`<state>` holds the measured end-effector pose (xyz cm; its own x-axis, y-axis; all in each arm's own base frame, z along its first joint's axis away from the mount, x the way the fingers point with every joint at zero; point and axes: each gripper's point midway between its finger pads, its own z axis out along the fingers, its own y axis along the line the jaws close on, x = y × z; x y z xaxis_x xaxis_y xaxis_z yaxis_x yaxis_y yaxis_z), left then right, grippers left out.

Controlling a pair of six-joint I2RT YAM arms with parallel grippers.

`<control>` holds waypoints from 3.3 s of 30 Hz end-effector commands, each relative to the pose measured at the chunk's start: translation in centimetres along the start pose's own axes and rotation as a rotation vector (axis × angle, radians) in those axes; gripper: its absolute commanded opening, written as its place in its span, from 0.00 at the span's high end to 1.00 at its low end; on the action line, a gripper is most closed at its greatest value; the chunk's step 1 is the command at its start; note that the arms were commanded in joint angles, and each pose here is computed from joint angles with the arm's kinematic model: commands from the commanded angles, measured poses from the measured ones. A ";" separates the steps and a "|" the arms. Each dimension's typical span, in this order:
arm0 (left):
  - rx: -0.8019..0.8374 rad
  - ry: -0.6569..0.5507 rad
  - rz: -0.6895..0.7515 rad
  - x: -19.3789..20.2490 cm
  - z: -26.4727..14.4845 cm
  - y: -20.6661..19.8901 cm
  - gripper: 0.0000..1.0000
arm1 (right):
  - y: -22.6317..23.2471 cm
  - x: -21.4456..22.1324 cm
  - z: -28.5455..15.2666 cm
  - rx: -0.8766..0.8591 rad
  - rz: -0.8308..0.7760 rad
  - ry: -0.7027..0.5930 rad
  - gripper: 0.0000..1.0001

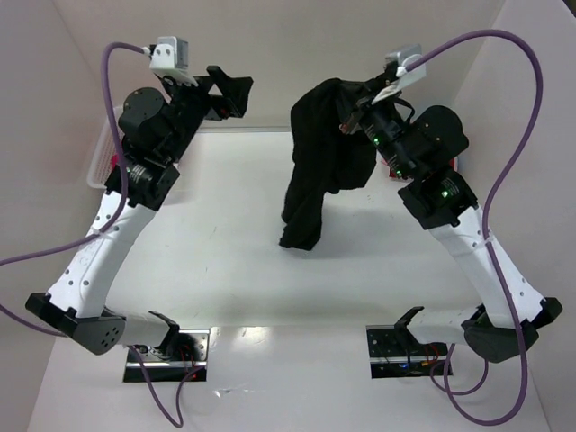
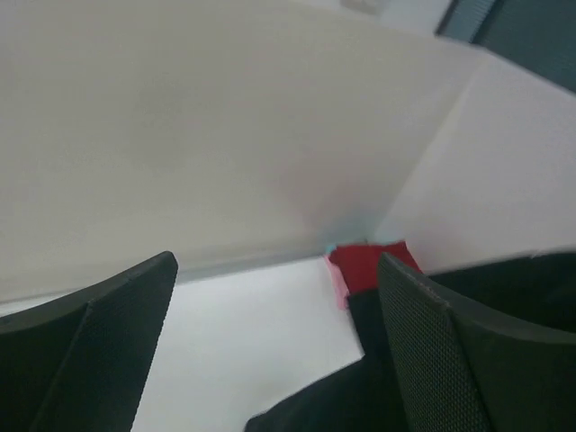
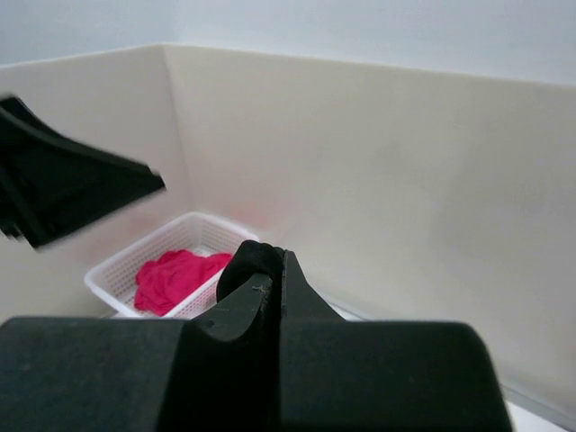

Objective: Fold and stack the t-shirts
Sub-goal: Flatten out the tshirt

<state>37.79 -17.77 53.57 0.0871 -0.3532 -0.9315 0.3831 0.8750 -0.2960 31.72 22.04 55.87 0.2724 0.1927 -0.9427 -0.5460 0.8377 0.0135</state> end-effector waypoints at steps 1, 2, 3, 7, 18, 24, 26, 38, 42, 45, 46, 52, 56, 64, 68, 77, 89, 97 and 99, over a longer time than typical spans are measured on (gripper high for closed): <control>0.144 0.033 -0.012 3.2 0.6 -0.7 0.00 | -1.0 -6.8 -1.7 0.038 -0.035 -0.141 1.00; 0.192 0.061 -0.009 4.5 0.3 -0.9 0.00 | -1.1 -8.0 -2.0 0.039 -0.033 -0.161 1.00; 0.318 0.127 -0.029 6.6 -0.3 -2.3 0.00 | -1.1 -8.7 -2.2 0.040 -0.043 -0.176 1.00; 0.520 0.239 -0.099 13.2 -2.3 -2.8 0.00 | -1.2 -10.7 -2.3 0.042 -0.050 -0.202 1.00; 1.012 0.542 -0.013 26.3 -6.1 -8.5 0.00 | -0.1 -13.4 -3.4 -0.012 0.025 -0.253 1.00; 1.162 0.690 -0.050 30.9 -8.5 -11.0 0.00 | -1.2 -14.2 -3.9 0.046 0.017 -0.252 1.00; 1.192 0.728 -0.044 32.3 -10.0 -11.7 0.00 | -2.0 -14.6 -4.1 0.091 0.004 -0.249 1.00; 1.194 0.842 -0.076 35.1 -13.1 -11.1 0.23 | -4.2 -14.6 -4.6 0.205 -0.077 -0.236 1.00; 1.122 0.841 -0.026 35.0 -12.6 -10.4 0.45 | -4.7 -13.5 -4.2 0.231 -0.088 -0.212 1.00; 1.046 0.815 0.025 34.3 -11.9 -9.8 0.63 | -5.1 -12.6 -3.8 0.257 -0.099 -0.197 1.00; 1.026 0.783 0.043 33.2 -11.5 -9.9 0.82 | -5.4 -13.0 -4.3 0.272 -0.105 -0.204 1.00; 0.852 0.573 0.152 27.2 -8.6 -9.4 1.00 | -6.3 -12.2 -4.2 0.330 -0.095 -0.215 1.00; 0.734 0.439 0.229 22.1 -7.2 -8.1 1.00 | -6.7 -11.3 -4.2 0.352 -0.102 -0.211 1.00; 0.459 0.203 0.426 10.3 -5.8 -4.1 1.00 | -8.9 -10.3 -4.7 0.492 -0.087 -0.252 1.00; 0.399 0.220 0.493 9.5 -5.7 -2.1 0.96 | -9.3 -11.9 -5.7 0.501 -0.091 -0.300 1.00; 0.395 0.309 0.303 13.6 -8.6 -0.6 0.66 | -8.0 -16.4 -6.8 0.422 -0.098 -0.391 1.00; 0.570 0.438 0.051 19.9 -12.5 -3.2 0.11 | -6.8 -15.7 -4.7 0.349 -0.115 -0.355 1.00; 0.758 0.493 0.091 23.5 -12.1 -9.4 0.00 | -7.9 -12.6 -2.7 0.416 -0.092 -0.265 1.00; 0.754 0.471 0.090 23.8 -11.7 -10.6 0.00 | -8.6 -11.3 -2.2 0.459 -0.093 -0.229 1.00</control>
<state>24.26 -30.09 28.37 -0.2916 0.1004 -0.9512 0.8898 0.3935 -0.2313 31.33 12.75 65.01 0.4956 0.1487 -0.8557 -0.1723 0.9825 0.0709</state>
